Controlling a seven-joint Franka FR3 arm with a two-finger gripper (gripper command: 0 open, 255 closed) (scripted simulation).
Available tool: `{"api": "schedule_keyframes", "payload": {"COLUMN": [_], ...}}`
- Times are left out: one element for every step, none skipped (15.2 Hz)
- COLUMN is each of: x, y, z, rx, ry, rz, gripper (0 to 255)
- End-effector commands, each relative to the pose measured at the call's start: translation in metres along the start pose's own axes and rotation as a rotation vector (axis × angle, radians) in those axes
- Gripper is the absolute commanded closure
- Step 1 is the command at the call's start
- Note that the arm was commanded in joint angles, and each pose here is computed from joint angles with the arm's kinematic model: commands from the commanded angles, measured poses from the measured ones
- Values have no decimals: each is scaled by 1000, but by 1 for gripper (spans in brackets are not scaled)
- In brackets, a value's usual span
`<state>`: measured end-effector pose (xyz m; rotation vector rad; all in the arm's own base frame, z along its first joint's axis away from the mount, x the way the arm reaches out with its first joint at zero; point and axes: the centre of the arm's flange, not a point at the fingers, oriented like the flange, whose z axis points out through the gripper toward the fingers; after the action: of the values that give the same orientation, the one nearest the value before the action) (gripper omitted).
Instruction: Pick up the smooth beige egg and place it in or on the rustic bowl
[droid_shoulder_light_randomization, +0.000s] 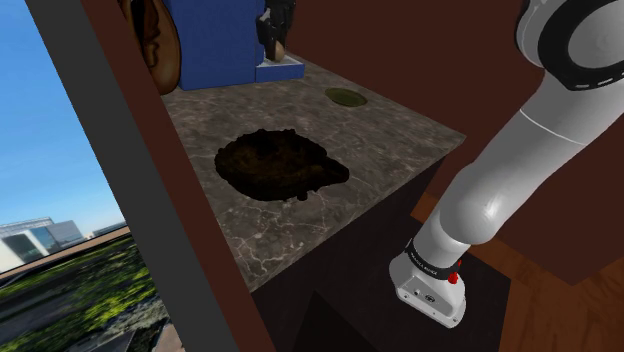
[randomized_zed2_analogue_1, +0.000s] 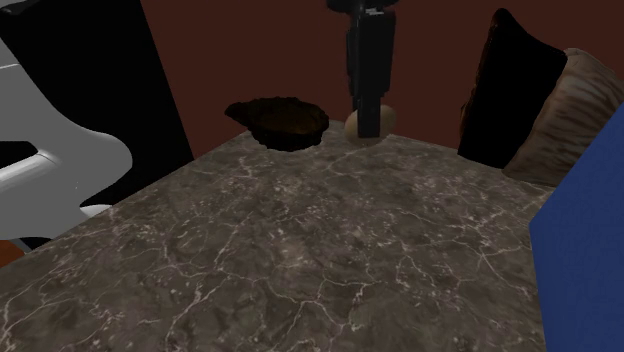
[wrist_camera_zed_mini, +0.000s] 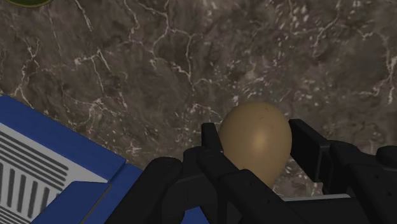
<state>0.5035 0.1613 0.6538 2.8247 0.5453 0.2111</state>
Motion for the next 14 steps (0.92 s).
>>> {"api": "schedule_keyframes", "payload": {"x": [2, 2, 3, 3, -4, -10, -16, -22, -28, -35, -41, -47, -53, -60], "y": [3, 4, 6, 6, -5, -16, -27, -38, -49, -60, -71, -82, -93, -103], "z": [-10, -15, -20, -21, -25, -29, -33, -36, -40, -44, -48, -52, -56, -60], "rx": [0, 0, 0, 0, 0, 0, 0, 0, 0, 0, 0, 0, 0, 0], "ry": [0, 0, 0, 0, 0, 0, 0, 0, 0, 0, 0, 0, 0, 0], "rz": [0, 0, 0, 0, 0, 0, 0, 0, 0, 0, 0, 0, 0, 0], "gripper": [255, 255, 255, 255, 255, 255, 255, 255, 255, 255, 255, 255, 255, 255]}}
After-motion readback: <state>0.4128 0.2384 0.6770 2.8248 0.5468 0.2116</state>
